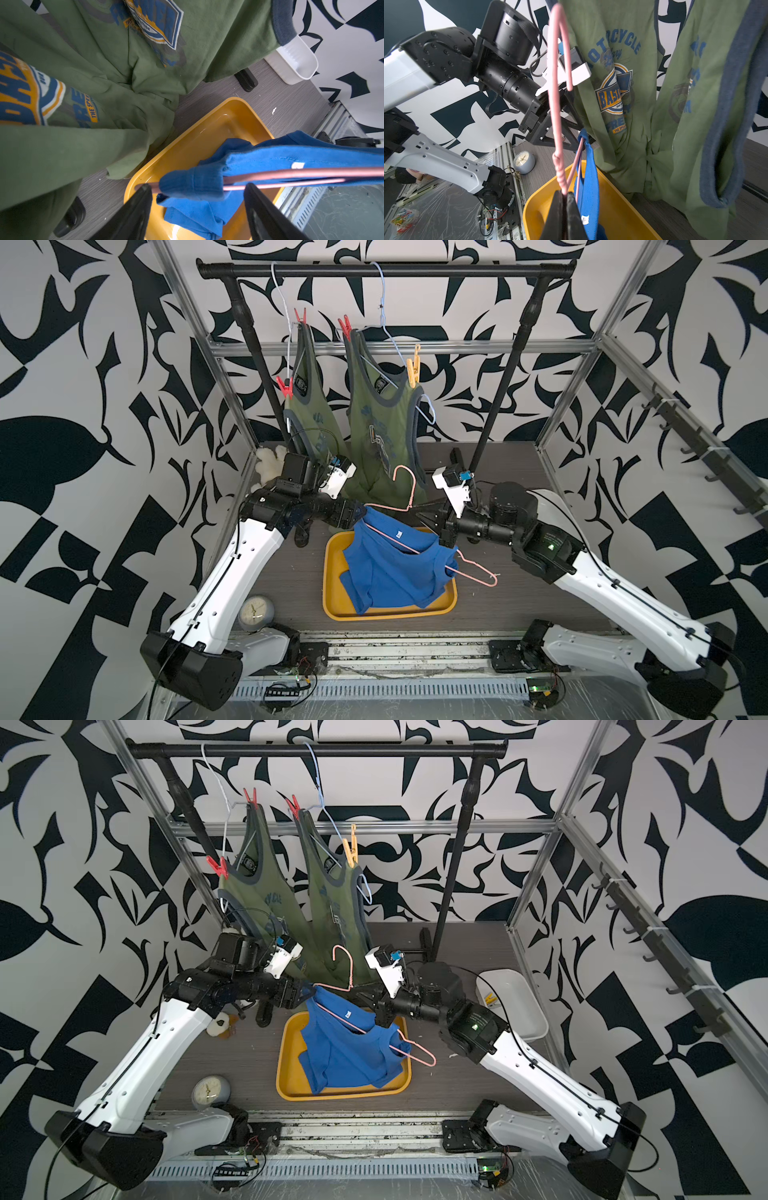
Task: Remove the clothespins securing tank tops to the hanger
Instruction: Remove the tank top from the hanger, then place the hanger on the clothesline.
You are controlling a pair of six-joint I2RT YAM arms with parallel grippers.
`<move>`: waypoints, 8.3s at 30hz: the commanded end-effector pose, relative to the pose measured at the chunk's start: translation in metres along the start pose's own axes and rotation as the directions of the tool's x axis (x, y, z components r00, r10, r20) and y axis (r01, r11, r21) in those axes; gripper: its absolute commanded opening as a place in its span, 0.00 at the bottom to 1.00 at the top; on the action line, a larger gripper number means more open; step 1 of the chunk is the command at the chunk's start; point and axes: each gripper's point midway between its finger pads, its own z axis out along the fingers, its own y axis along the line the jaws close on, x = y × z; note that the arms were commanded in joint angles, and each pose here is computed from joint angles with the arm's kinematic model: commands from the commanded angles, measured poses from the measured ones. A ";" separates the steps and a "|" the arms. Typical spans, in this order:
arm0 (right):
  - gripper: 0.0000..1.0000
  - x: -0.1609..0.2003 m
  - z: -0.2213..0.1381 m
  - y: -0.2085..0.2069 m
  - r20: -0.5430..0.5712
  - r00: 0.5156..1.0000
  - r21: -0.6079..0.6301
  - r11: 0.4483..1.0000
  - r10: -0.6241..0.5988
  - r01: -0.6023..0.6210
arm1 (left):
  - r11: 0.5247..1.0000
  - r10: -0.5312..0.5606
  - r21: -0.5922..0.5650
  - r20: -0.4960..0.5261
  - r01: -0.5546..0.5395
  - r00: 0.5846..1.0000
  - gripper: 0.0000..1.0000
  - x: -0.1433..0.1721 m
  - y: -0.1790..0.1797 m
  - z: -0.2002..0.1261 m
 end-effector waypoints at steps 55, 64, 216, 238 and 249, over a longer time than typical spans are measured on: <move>0.00 -0.035 -0.004 -0.002 0.143 0.984 0.060 0.994 -0.103 0.095 | 0.996 0.034 -0.083 -0.098 -0.042 0.995 0.01 0.038 0.017 0.000; 0.00 -0.024 0.025 -0.016 0.125 0.987 0.072 0.993 -0.097 0.088 | 0.981 0.165 -0.065 -0.191 -0.181 0.968 0.26 0.070 0.010 -0.020; 0.00 -0.319 -0.090 -0.148 0.362 0.810 0.727 0.684 -0.462 0.064 | 0.965 0.258 0.054 0.007 -0.258 0.966 0.53 -0.039 -0.023 -0.053; 0.00 -0.361 -0.103 -0.165 0.461 0.676 0.741 0.669 -0.576 0.065 | 0.972 0.234 0.036 -0.062 -0.232 0.970 0.53 -0.041 -0.006 -0.032; 0.00 -0.372 -0.111 -0.156 0.484 0.625 0.736 0.671 -0.613 0.088 | 0.973 0.233 0.018 -0.090 -0.232 0.968 0.53 -0.038 0.001 -0.028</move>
